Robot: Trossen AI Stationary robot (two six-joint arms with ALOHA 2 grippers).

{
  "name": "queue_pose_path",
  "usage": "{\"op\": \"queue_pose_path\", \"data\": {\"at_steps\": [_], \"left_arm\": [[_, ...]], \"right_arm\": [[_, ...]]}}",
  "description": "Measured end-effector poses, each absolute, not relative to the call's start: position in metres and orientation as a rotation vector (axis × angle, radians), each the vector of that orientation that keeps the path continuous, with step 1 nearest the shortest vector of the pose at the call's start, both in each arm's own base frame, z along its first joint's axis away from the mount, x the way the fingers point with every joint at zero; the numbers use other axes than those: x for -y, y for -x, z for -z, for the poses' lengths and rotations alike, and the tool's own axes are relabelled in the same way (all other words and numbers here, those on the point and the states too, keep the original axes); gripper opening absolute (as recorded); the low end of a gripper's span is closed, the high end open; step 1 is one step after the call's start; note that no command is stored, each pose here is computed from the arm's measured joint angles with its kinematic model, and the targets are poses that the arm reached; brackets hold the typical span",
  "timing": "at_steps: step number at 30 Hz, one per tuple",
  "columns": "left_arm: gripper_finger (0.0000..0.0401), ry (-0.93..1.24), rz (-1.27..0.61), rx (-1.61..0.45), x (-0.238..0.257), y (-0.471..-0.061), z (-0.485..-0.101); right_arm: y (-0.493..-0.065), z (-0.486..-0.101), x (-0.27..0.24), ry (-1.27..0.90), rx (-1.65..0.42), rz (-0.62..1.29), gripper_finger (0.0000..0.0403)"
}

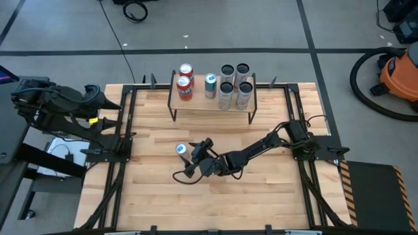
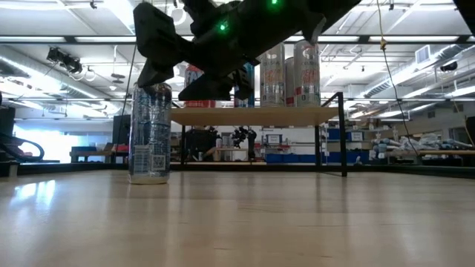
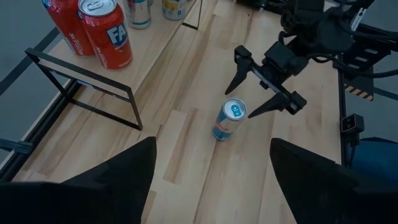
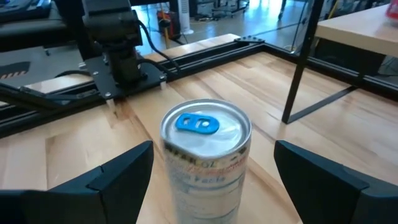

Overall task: Place canned beverage on shelf
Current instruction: Put the blue soda can on the shelf aligned with the other blue soda can

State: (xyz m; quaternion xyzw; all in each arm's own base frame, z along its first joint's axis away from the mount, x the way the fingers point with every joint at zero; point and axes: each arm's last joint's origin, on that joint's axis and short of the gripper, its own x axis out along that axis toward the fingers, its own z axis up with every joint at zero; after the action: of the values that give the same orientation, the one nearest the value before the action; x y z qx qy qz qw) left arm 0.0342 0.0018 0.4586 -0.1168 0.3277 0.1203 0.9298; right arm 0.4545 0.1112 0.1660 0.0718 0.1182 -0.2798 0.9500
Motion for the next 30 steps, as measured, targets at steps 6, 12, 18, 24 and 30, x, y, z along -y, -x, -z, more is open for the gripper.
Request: {"op": "queue_pose_path", "data": {"at_steps": [6, 12, 18, 24, 30], "left_arm": [[0.0315, 0.239, -0.246, -0.671, -0.002, -0.034, -0.459], [0.0315, 0.238, -0.246, -0.671, -0.002, -0.034, -0.459], [0.0315, 0.236, -0.245, -0.671, -0.002, -0.034, -0.459], [0.0315, 0.213, -0.237, -0.673, -0.002, -0.034, -0.459], [0.0315, 0.214, -0.237, -0.673, -0.002, -0.034, -0.459]], "right_arm": [[-0.458, -0.166, -0.100, -0.173, -0.245, 0.546, 0.0343], [-0.459, -0.165, -0.096, -0.177, -0.257, 0.536, 0.0335], [-0.457, -0.161, -0.098, -0.147, -0.304, 0.540, 0.0292], [-0.452, -0.160, -0.107, -0.122, -0.302, 0.599, 0.0251], [-0.448, -0.161, -0.113, -0.088, -0.270, 0.688, 0.0232]]}}
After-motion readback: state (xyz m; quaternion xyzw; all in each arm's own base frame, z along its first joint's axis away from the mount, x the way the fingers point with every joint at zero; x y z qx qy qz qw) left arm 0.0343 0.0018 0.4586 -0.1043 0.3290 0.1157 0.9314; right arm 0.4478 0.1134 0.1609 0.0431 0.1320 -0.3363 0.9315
